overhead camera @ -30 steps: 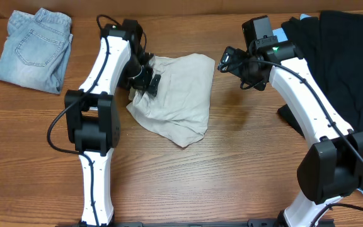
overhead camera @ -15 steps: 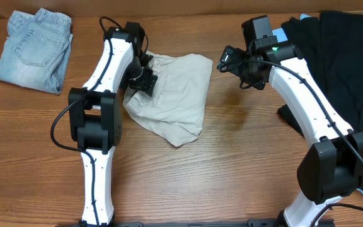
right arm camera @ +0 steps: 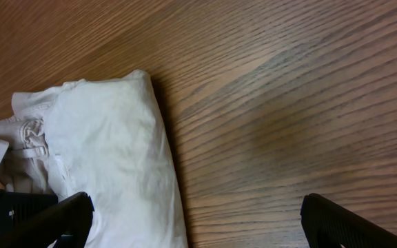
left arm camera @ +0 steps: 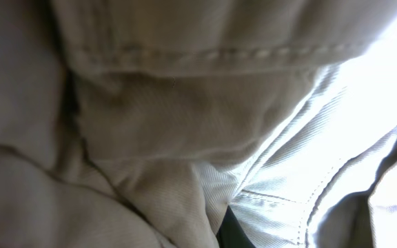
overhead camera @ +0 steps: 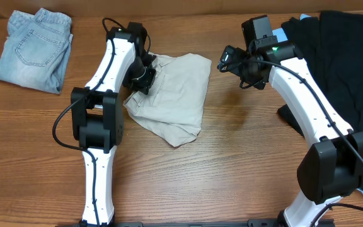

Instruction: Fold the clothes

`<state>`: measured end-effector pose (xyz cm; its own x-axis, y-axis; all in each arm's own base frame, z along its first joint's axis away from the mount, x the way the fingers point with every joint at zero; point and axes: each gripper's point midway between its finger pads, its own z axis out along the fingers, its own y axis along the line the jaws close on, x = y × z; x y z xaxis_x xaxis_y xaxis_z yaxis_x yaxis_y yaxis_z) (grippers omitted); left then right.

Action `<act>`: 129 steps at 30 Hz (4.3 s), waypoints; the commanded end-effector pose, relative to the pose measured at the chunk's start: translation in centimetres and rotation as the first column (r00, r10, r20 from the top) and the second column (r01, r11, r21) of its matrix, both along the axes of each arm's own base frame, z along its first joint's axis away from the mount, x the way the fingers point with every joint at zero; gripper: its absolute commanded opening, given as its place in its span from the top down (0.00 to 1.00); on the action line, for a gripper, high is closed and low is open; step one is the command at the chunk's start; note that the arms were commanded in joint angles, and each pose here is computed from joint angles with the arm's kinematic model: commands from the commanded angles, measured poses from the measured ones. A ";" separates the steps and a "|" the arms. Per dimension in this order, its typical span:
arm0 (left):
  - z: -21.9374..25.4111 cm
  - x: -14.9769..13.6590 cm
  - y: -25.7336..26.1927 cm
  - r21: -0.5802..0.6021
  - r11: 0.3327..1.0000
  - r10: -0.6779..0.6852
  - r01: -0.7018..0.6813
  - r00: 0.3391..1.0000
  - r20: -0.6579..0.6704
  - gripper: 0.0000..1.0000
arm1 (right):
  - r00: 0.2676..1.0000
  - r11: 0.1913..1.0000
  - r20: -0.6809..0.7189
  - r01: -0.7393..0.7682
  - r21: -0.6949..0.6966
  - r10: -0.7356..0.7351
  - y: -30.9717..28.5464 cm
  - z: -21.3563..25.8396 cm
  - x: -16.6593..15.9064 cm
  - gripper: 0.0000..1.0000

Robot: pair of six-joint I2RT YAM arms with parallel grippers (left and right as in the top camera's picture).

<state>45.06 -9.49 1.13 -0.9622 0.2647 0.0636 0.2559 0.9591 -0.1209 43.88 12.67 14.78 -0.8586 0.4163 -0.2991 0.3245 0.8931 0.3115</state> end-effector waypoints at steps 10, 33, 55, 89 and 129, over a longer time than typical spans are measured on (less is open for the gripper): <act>10.6 4.2 2.9 -0.154 0.985 0.099 -0.076 0.984 0.147 0.96 | 1.000 1.000 0.022 -0.009 0.001 0.009 0.2 0.7 0.0 0.00; 30.4 10.8 23.4 -0.846 0.359 0.878 -0.394 0.450 0.164 0.96 | 1.000 1.000 -0.005 -0.011 -0.003 0.011 0.0 0.4 -0.6 0.00; 33.0 13.0 32.2 -0.852 0.296 0.954 -0.431 0.082 0.289 0.96 | 0.999 1.000 -0.030 -0.011 -0.010 0.011 -0.1 0.1 -1.2 0.00; 14.5 -2.3 39.4 -0.128 0.306 0.927 -0.943 0.265 0.264 0.19 | 1.000 1.000 -0.028 -0.010 -0.017 0.010 -0.2 0.1 -1.1 0.00; 11.3 15.4 35.8 -0.154 0.703 0.555 -0.694 0.401 0.729 0.00 | 0.991 0.987 0.007 -0.130 -0.099 0.131 -0.8 1.2 -0.7 0.00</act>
